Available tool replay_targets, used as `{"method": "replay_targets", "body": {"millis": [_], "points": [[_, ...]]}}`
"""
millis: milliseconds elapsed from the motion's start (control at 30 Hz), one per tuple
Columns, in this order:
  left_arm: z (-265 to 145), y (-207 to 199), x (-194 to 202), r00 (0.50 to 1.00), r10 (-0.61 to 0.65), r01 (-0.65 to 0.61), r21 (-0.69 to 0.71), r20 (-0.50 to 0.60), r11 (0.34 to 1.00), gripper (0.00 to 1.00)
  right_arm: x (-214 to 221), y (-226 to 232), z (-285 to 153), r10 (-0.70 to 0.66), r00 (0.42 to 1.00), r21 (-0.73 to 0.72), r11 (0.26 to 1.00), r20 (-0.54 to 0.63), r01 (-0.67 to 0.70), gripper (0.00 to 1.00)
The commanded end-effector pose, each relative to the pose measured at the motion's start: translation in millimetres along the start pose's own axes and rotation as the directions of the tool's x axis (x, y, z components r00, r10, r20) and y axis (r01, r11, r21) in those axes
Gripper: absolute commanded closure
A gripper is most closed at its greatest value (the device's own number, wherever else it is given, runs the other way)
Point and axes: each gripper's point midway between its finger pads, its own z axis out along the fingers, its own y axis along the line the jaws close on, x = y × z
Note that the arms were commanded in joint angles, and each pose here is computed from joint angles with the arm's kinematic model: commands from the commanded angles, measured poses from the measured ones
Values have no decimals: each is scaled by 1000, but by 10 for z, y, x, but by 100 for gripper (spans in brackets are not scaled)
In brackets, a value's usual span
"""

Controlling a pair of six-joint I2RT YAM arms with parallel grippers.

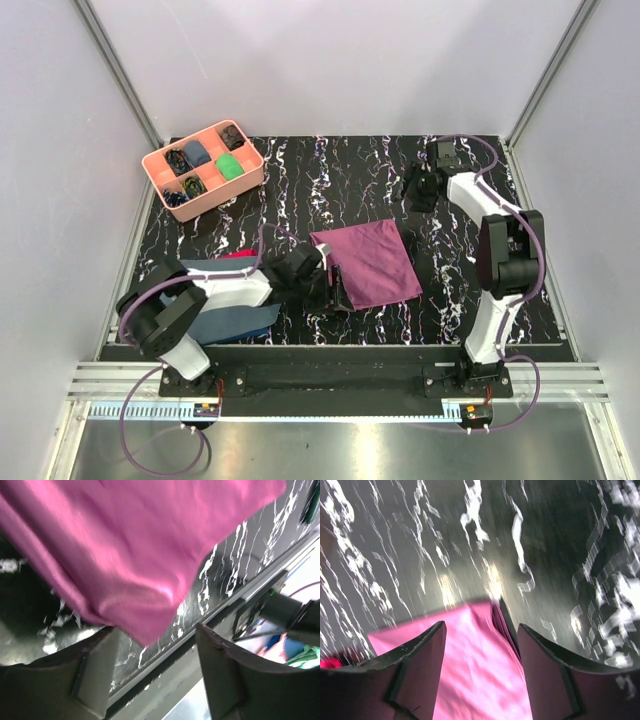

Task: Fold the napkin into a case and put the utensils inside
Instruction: Rotate the square-folded napkin at the center of the board.

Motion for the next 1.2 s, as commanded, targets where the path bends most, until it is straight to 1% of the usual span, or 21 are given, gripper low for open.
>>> {"method": "replay_targets", "body": {"millis": [0, 33, 100, 133, 200, 267, 300, 333, 367, 400, 433, 467, 500, 533, 567, 633, 700, 733, 767, 933, 1167], "points": [[-346, -164, -213, 995, 60, -59, -16, 84, 998, 30, 172, -113, -531, -70, 997, 60, 996, -18, 71, 30], [-445, -202, -322, 991, 72, -70, -15, 110, 997, 29, 352, -176, -548, -77, 996, 57, 995, -55, 80, 29], [-618, -247, -373, 989, 104, -105, -3, 106, 995, 31, 449, -121, -730, -101, 994, 11, 995, -48, 102, 26], [-713, -295, -511, 985, 107, -109, 10, 133, 994, 34, 657, -94, -746, -101, 990, -44, 994, -99, 98, 25], [-828, -348, -612, 984, 104, -109, 29, 144, 994, 39, 799, 121, -898, -125, 986, -162, 981, -110, 107, 25], [-950, -394, -927, 968, 112, -124, 42, 225, 991, 45, 1048, 312, -967, -160, 978, -230, 965, -132, 126, 25], [-935, -368, -1039, 967, 98, -111, 44, 235, 993, 49, 1106, 483, -990, -179, 975, -306, 943, -130, 132, 26], [-989, -396, -1261, 962, 61, -85, 77, 268, 993, 52, 1226, 552, -971, -153, 975, -338, 937, -162, 90, 29], [-999, -562, -1374, 959, 70, -118, 165, 274, 979, 60, 1274, 706, -913, -159, 974, -394, 915, -159, 85, 34], [-981, -585, -1463, 960, 62, -116, 186, 274, 976, 65, 1354, 812, -914, -153, 970, -443, 895, -189, 55, 42], [-879, -577, -1630, 962, 56, -108, 186, 268, 977, 69, 1446, 879, -886, -123, 966, -456, 890, -226, 7, 45], [-831, -603, -1677, 966, 67, -119, 201, 251, 972, 77, 1480, 995, -820, -135, 966, -491, 871, -221, 10, 48], [-798, -644, -1794, 965, 72, -125, 201, 253, 972, 79, 1594, 1125, -824, -154, 958, -526, 851, -241, 4, 52], [-629, -489, -1830, 974, 62, -101, 174, 220, 980, 80, 1678, 1185, -796, -129, 954, -534, 845, -272, -38, 54], [-561, -417, -1858, 978, 50, -84, 164, 202, 983, 82, 1696, 1267, -706, -132, 956, -560, 828, -264, -40, 56], [-480, -254, -1951, 980, 28, -57, 142, 198, 988, 86, 1814, 1357, -636, -114, 945, -572, 816, -306, -86, 62], [-345, -30, -1958, 984, 2, -20, 103, 180, 994, 90, 1851, 1407, -489, -105, 945, -590, 800, -310, -104, 69], [-322, 25, -1989, 982, 7, -26, 98, 187, 995, 90, 1897, 1449, -449, -102, 941, -592, 798, -323, -117, 74], [-276, 82, -1984, 983, 13, -29, 84, 182, 996, 91, 1960, 1455, -346, -106, 935, -589, 798, -340, -124, 76], [-191, 333, -2001, 983, 26, -29, 13, 184, 999, 96, 2039, 1524, -111, -114, 925, -587, 799, -363, -131, 78], [-92, 575, -1897, 988, 10, -5, -38, 156, 999, 98, 2191, 1585, 49, -128, 906, -586, 796, -404, -149, 78]]}}
